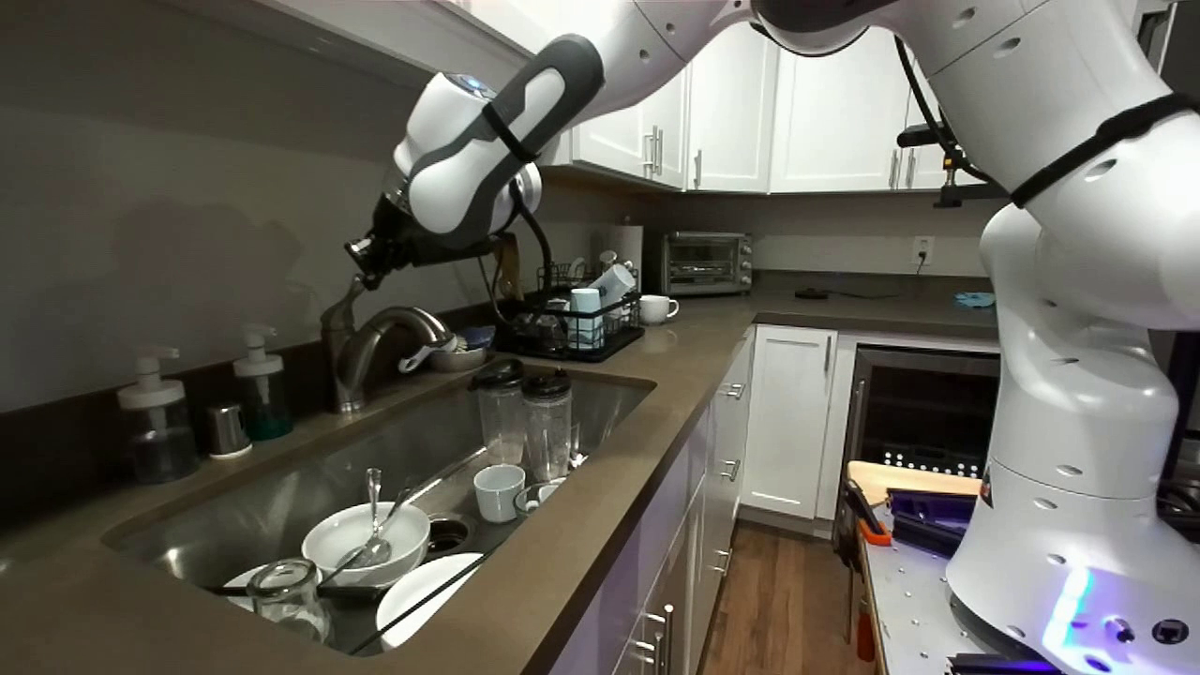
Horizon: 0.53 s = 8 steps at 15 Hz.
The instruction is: Open the faucet
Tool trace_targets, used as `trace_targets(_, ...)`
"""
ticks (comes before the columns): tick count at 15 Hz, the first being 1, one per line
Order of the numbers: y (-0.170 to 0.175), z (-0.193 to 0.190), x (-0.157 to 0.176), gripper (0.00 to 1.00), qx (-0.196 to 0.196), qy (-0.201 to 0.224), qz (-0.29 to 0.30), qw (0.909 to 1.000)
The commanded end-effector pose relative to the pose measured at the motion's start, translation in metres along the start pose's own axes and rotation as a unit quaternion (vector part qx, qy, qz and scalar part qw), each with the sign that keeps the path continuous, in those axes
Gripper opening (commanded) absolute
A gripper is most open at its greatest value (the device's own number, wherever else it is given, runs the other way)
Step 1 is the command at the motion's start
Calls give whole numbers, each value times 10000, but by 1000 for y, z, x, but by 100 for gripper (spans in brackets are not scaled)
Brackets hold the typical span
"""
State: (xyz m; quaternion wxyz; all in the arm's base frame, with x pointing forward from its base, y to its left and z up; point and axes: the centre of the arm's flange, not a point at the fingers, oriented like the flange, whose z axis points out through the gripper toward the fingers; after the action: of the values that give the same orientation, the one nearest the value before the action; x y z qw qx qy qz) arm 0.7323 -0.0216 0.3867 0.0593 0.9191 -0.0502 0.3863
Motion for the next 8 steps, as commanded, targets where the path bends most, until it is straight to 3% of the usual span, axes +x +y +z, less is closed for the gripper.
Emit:
trace_targets(1, 0, 19, 10, 4, 19, -17, 121, 9999)
trace_targets(8, -1, 14, 12, 4, 73, 561, 329, 9979)
